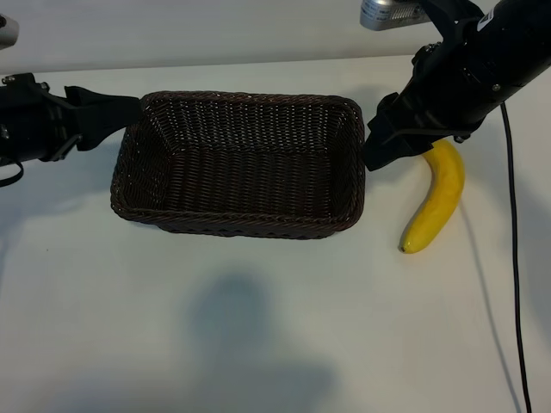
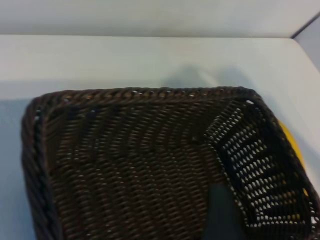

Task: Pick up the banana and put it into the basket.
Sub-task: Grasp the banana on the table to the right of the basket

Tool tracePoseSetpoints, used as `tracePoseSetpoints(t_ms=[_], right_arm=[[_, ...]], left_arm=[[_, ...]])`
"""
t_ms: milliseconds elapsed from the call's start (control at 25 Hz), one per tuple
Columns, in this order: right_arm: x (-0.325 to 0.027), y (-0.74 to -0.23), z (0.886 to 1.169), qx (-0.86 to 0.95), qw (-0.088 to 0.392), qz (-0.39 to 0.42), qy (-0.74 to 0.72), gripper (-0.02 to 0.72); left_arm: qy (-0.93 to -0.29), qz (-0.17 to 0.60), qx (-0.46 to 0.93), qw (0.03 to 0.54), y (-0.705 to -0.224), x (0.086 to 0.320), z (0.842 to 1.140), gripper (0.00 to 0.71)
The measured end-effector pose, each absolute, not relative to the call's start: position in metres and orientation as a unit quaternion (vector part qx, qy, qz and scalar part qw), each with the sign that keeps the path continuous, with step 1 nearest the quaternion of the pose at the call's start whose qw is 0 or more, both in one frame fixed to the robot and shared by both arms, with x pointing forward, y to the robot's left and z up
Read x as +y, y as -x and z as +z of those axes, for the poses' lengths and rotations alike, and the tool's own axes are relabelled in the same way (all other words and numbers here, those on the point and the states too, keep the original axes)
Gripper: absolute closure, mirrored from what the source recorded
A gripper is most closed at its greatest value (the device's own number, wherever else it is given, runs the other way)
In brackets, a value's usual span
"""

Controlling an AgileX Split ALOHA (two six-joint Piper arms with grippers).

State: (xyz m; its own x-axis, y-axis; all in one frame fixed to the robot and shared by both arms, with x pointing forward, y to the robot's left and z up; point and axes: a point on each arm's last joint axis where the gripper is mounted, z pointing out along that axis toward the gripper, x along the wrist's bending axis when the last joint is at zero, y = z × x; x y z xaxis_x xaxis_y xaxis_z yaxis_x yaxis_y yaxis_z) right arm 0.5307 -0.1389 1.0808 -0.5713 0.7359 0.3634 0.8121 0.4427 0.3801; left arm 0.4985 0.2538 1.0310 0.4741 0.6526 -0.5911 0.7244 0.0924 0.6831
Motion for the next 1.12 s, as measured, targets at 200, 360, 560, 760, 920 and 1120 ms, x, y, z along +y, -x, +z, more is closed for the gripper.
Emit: tracePoseSetpoints(t_ms=[200,360,560,760,920,1120], right_arm=[[-0.137,-0.531,1.082,-0.845,0.073,-0.274,0.452,0.189],[-0.138,-0.535,1.082,-0.844,0.051,-0.282,0.453,0.188],[-0.144,-0.545,1.081,-0.833,-0.006,-0.277,0.479,0.136],[-0.16,-0.554,1.077,-0.817,-0.083,-0.226,0.523,0.109],[-0.168,-0.557,1.077,-0.806,-0.118,-0.202,0.544,0.109],[-0.168,-0.559,1.076,-0.803,-0.126,-0.203,0.547,0.109]], left_arm=[[-0.662,-0.059,0.512,0.544,-0.504,0.252,1.024,0.21],[-0.652,-0.067,0.515,0.553,-0.509,0.252,1.018,0.21],[-0.658,-0.057,0.503,0.558,-0.51,0.252,1.019,0.21],[-0.652,-0.055,0.503,0.565,-0.511,0.252,1.02,0.21],[-0.652,-0.055,0.503,0.565,-0.511,0.252,1.02,0.21],[-0.652,-0.055,0.503,0.565,-0.511,0.252,1.021,0.21]])
